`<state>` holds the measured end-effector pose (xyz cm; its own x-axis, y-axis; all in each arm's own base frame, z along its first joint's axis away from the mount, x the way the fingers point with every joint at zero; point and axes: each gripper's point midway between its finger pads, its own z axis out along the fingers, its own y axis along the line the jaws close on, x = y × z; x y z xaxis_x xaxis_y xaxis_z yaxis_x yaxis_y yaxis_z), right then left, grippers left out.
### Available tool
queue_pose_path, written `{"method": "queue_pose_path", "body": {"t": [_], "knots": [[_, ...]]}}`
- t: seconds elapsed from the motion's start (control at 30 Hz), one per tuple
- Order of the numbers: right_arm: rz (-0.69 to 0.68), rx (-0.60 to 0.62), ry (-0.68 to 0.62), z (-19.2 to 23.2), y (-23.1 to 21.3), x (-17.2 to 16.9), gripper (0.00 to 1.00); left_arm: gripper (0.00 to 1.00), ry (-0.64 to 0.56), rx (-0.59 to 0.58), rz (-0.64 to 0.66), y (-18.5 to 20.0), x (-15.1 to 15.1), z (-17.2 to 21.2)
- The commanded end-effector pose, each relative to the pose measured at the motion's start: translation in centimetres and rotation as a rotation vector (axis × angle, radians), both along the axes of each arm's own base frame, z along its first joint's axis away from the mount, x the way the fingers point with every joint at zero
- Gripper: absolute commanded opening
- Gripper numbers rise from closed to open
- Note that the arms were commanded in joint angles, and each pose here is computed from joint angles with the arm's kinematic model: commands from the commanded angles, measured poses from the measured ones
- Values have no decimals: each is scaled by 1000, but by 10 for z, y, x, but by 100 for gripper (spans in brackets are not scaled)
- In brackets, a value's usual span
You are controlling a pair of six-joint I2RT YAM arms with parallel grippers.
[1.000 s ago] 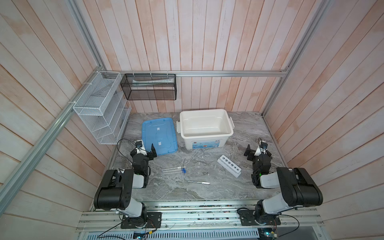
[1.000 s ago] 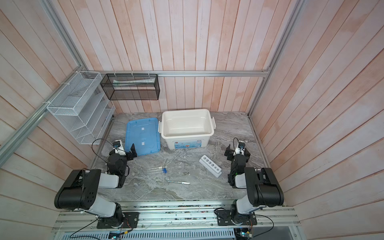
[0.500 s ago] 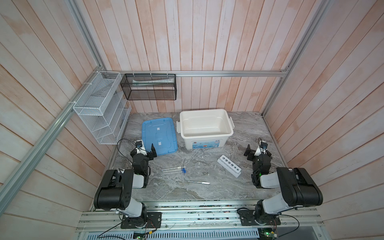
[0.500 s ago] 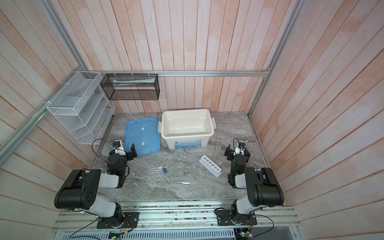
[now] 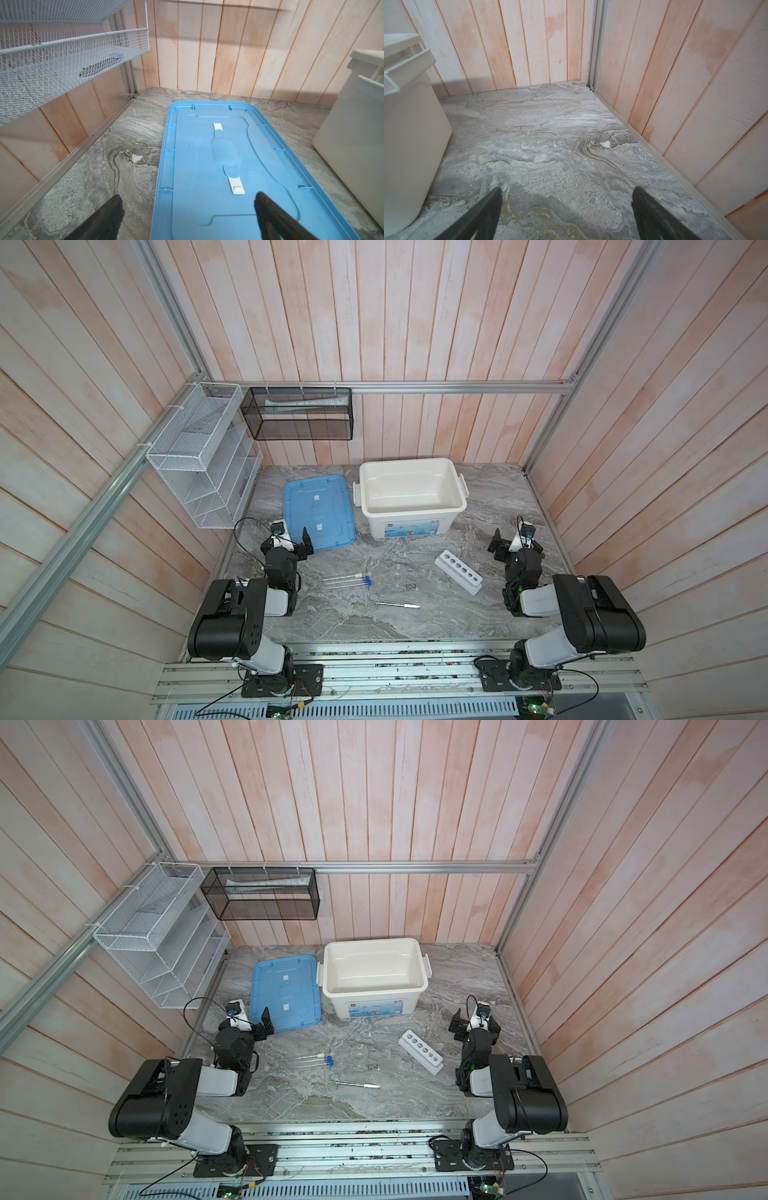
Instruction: Organize the chemistry lab equipment
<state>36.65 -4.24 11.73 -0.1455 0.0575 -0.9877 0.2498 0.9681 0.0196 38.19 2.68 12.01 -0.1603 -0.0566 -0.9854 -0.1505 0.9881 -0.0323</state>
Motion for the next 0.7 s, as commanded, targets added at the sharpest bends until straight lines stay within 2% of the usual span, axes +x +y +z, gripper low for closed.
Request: {"method": "queue_pose_path", "body": {"t": [0.0, 0.43, 0.57, 0.6, 0.67], "knots": [[2, 11, -29, 9, 0, 4, 98, 100, -31, 6, -19, -4, 5, 9], [0, 12, -28, 9, -1, 4, 98, 99, -32, 4, -22, -4, 5, 10], [3, 16, -48, 13, 0, 4, 86, 86, -13, 14, -40, -7, 10, 17], [8, 5, -81, 23, 0, 4, 84, 85, 12, 11, -28, -5, 13, 20], [16, 1, -32, 31, 2, 12, 82, 84, 36, 10, -7, -2, 19, 37]]}}
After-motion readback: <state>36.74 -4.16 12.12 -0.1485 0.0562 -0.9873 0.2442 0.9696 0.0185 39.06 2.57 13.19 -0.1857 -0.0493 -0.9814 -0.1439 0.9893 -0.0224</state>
